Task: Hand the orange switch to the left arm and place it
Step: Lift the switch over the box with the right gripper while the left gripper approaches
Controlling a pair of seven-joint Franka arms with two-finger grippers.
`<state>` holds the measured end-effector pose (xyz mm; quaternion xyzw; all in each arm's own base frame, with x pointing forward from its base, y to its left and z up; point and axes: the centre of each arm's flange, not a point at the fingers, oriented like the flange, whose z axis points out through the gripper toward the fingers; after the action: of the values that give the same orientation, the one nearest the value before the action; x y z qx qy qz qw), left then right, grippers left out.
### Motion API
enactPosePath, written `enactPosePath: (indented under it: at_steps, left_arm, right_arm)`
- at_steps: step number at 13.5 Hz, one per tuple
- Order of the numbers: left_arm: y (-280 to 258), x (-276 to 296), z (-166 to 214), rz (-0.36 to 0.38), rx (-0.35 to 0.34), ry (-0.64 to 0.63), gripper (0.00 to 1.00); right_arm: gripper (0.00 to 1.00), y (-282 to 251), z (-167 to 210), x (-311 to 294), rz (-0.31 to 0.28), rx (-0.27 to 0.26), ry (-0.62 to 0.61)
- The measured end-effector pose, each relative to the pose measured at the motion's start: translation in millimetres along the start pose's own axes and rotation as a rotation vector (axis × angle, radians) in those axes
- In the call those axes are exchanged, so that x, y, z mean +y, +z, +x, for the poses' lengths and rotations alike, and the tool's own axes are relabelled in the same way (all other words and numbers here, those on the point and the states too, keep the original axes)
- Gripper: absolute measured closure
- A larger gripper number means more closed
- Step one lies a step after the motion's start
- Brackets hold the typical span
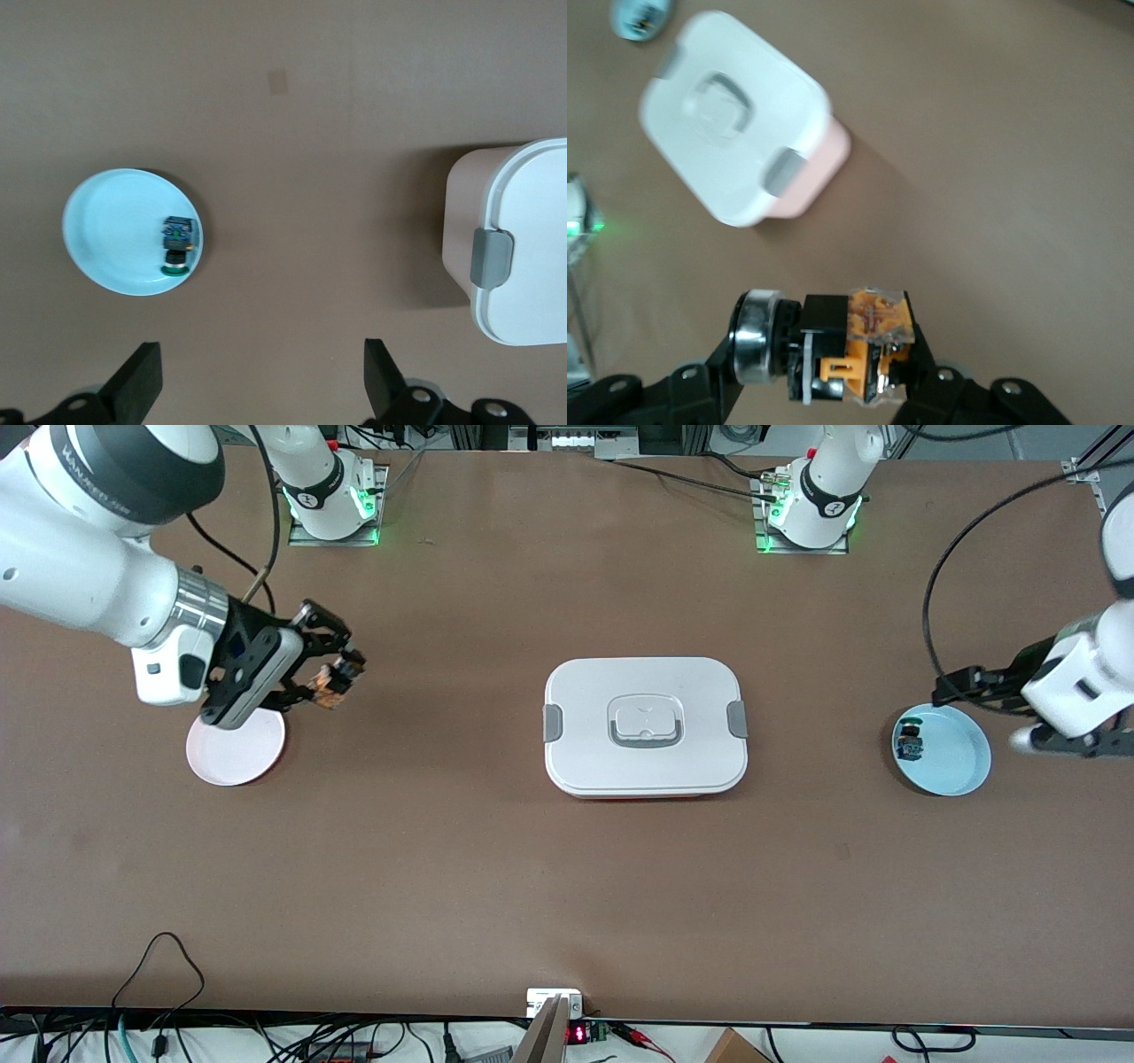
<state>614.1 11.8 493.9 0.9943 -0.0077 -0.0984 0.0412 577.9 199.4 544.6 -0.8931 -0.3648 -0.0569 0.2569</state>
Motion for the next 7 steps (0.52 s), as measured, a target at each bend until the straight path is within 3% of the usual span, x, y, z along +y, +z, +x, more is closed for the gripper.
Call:
enactPosePath:
  at_steps: [2,4,5,7]
  left_arm:
    - [24.9,-5.3,12.2,-0.072,-0.046,-0.02,0.0]
    - [36.1,-12.5,15.8,-0.204,-0.084,-0.054,0.0]
    - [37.0,-12.1,14.7,-0.31,-0.107,-0.069,0.0]
    - [44.2,-10.4,13.8,-0.61,-0.188,-0.098,0.0]
  right_arm:
    - [0.28,10.9,14.8,-25.3,0.139,0.08,-0.07]
    - [0.28,23.0,24.2,-31.8,0.241,0.159,-0.164]
    - [0.28,32.5,28.9,-31.9,0.298,0.208,-0.22]
    - [0.28,56.9,39.4,-33.5,0.401,0.309,-0.313]
